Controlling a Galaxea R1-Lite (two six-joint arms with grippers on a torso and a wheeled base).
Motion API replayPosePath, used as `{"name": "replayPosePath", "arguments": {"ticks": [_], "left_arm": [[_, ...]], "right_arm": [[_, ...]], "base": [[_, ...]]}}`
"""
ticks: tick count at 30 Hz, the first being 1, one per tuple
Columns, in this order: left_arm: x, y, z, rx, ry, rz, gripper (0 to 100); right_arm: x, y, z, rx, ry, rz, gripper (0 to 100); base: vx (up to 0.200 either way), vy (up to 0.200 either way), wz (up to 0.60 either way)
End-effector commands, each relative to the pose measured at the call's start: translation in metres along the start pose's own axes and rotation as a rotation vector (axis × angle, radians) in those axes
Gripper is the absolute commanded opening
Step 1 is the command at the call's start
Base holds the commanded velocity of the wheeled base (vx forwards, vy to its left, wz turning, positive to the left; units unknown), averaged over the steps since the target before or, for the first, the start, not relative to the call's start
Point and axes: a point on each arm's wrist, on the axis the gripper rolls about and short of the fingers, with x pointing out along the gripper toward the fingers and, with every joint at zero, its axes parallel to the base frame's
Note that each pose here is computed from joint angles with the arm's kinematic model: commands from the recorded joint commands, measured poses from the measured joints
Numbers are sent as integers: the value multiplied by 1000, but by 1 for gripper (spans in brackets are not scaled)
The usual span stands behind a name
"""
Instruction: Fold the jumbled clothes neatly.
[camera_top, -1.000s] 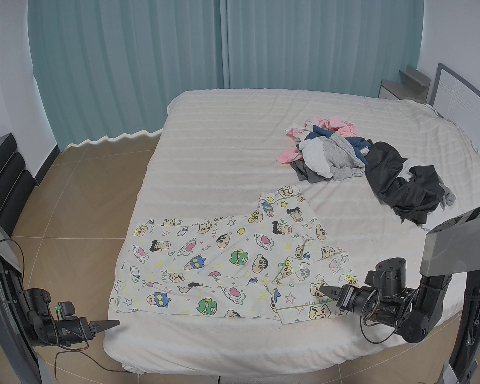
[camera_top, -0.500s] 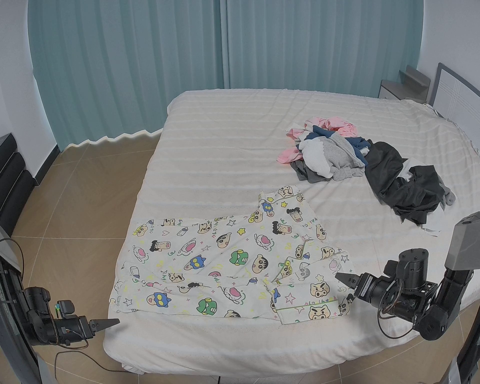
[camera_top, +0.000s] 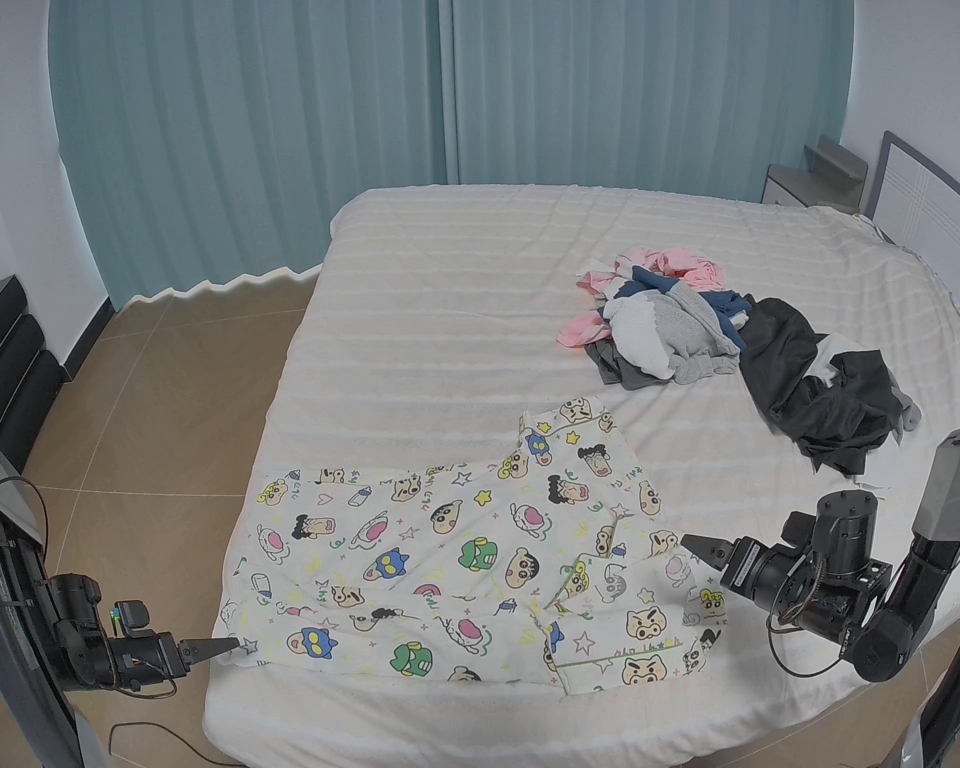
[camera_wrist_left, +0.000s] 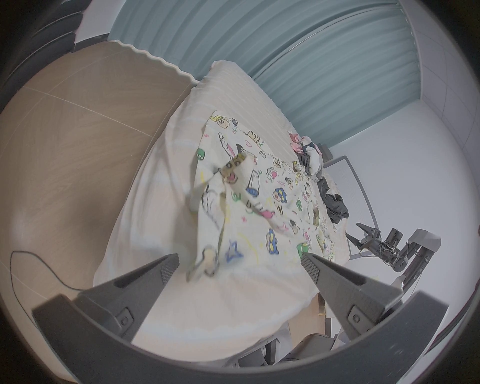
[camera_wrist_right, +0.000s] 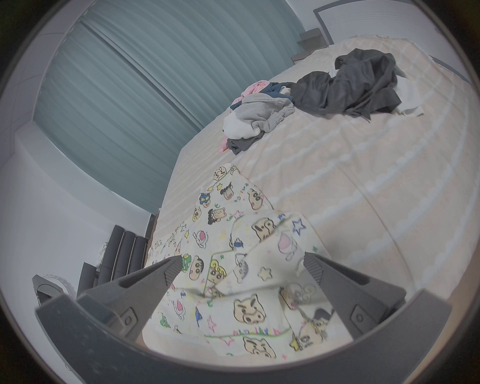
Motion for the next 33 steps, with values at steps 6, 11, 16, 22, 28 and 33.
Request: {"name": "replayPosePath", "arguments": {"ticks": [6,11,16,22,28,33], "left_arm": [[0,1,0,-2,-2,0,100],[-1,1,2,12,-16,3,100],[-1,2,3,26,-28,5,100],[2,-8,33,90,-155,14,100],[59,-24,93,154,-368,184,100],[107,-29,123,179,-292,134,100]], "right_arm": [[-1,0,-1,0,5,0,100],[-1,0,-2,-1,7,0,100],[-1,0,-2,-1,10,-2,100],[0,2,0,-5,0,8,100],[4,6,-1,-11,1,22,100],[4,7,-5,-16,15,24,100]], "base": [[100,0,0],[0,0,0],[0,0,0],[0,0,0],[0,0,0],[0,0,0]]}}
